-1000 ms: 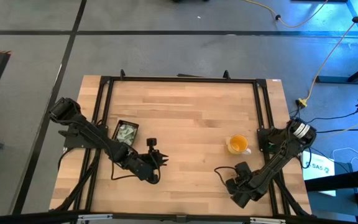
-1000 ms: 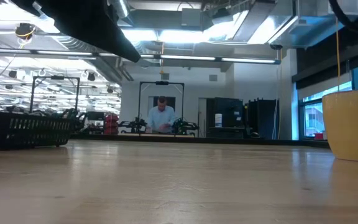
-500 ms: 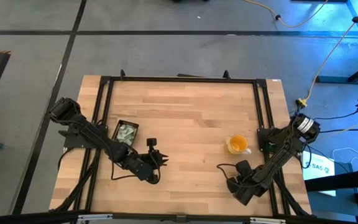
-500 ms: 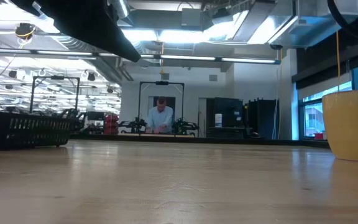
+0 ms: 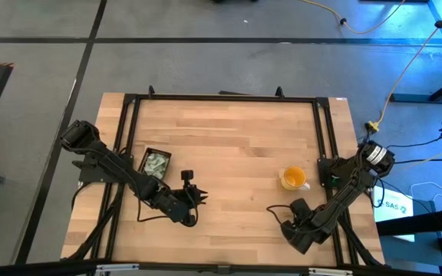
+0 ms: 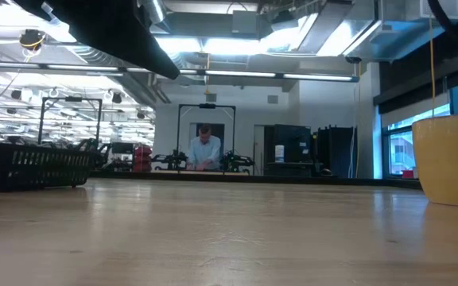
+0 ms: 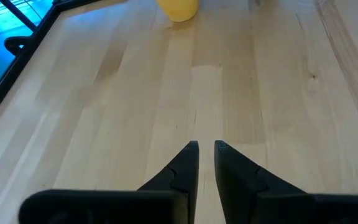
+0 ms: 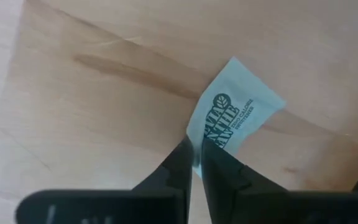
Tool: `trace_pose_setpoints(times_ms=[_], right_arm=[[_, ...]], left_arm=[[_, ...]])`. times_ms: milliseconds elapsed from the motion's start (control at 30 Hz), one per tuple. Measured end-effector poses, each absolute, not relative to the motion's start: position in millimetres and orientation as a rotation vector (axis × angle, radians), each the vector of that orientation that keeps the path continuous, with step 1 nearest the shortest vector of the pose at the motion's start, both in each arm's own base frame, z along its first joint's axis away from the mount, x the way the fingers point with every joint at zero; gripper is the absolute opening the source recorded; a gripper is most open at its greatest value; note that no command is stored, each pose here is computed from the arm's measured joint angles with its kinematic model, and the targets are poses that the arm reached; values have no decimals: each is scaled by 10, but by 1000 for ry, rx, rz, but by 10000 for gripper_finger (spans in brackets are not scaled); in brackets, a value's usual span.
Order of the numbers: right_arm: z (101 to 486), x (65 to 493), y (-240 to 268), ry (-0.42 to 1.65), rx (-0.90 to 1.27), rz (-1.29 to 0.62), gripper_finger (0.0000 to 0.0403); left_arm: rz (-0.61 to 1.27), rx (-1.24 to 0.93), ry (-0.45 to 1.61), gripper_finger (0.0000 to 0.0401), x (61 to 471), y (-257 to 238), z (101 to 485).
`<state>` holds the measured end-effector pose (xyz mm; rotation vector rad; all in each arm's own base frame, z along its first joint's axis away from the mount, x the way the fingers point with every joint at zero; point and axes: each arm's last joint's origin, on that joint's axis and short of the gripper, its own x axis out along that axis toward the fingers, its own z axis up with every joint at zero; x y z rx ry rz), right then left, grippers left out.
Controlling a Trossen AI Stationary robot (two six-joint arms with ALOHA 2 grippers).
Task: Pick and place Stevia / Truvia into bins
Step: Put the stevia packet into the black bin
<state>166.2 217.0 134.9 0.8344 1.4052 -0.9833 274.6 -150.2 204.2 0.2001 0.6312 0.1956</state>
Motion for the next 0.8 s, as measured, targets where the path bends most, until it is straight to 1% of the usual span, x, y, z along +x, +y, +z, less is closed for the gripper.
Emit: trace_pose_setpoints(times_ms=[67,200,333,433,600,700,800], right_arm=[[1389,1708,2210,1369,816,-932,32],[1551,1851,2312,1219,780,-789,26],[1754,2015,2435,1048,713,-620,27],[1934,2136,2532,913,628,-489,27],[2254,2389,2675,709,486,-273,27],[2419,2585,2727,600,412,-124,27],[2560,2763,2744,505,335,46,28]], left_arm=[[196,200,631,47,2747,-1501,2042],[185,190,638,43,2759,-1486,2040],[93,167,668,44,2800,-1455,2037],[17,150,651,51,2855,-1436,2064],[-183,200,565,75,2950,-1444,2148],[-314,233,465,93,3002,-1471,2231],[-392,278,355,109,3035,-1503,2316]])
